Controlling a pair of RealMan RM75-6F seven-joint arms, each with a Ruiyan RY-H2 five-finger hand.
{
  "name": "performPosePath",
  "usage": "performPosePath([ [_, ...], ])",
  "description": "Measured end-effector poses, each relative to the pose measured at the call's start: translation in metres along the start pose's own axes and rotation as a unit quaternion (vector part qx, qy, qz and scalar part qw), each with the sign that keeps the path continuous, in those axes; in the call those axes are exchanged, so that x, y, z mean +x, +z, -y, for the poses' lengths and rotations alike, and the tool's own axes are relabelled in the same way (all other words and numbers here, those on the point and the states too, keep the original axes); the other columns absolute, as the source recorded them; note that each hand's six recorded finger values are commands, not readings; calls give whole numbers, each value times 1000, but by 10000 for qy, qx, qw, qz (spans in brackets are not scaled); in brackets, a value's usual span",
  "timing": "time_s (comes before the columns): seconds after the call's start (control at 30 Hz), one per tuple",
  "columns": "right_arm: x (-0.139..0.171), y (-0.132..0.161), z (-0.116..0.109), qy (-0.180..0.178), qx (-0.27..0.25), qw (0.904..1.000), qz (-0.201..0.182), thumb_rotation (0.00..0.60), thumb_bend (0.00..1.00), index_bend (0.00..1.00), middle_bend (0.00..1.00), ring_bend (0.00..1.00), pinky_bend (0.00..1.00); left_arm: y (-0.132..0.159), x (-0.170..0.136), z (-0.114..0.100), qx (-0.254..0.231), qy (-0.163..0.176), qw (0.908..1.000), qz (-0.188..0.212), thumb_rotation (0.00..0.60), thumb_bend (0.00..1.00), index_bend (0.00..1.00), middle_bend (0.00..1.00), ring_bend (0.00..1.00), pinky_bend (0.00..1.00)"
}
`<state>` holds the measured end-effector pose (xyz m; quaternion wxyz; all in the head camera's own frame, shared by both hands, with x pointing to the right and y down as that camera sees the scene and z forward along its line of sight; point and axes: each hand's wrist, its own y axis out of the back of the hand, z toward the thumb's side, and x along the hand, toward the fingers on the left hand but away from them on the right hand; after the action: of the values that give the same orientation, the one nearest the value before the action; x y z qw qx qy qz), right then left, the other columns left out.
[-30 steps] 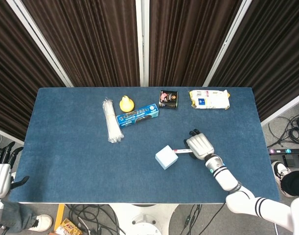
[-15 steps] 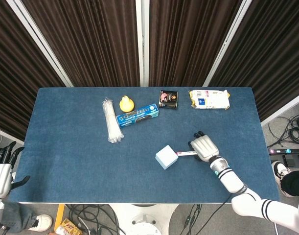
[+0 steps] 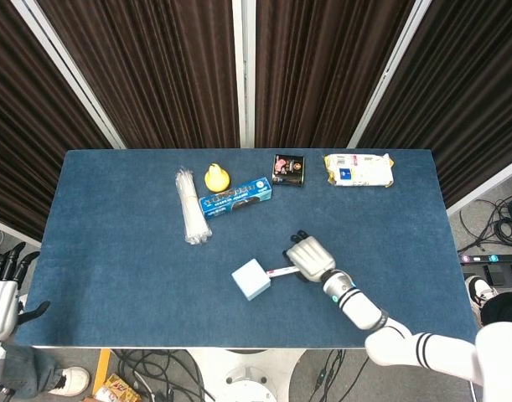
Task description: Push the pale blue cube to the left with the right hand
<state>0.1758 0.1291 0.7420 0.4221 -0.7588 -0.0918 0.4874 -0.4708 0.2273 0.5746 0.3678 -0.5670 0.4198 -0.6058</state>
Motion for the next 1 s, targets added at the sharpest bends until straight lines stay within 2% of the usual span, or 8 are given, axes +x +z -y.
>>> performPosePath([
  [0.4,-32,64,-9,-23,-80,9991,-413,600,498,678,598,196,169,-1,-1,-1,17,3,10000,-9,600,60,230,155,123,120],
  [0.57,-36,73,-12,-44,-80,9989,-450,600,498,678,598,196,169,0,-1,-1,19,0,10000,-6,600,60,230,155,123,120],
  [0.67,-33,65,-14,-70,-26,9993,-370,600,498,678,598,196,169,0,-1,-2,15,5,10000,-7,600,60,230,155,123,120],
  [0.77,-27,44,-15,-88,62,9998,-167,600,495,678,597,196,169,0,0,-2,13,12,10000,6,600,60,230,155,123,120],
  [0.9,-11,0,-14,-80,155,9995,270,600,486,685,597,196,169,3,2,-1,1,10,10000,42,600,60,230,155,123,120],
  [1.0,4,-34,-8,-15,135,9980,621,600,457,646,585,196,169,6,3,1,-18,-4,10000,91,600,60,230,155,123,120],
])
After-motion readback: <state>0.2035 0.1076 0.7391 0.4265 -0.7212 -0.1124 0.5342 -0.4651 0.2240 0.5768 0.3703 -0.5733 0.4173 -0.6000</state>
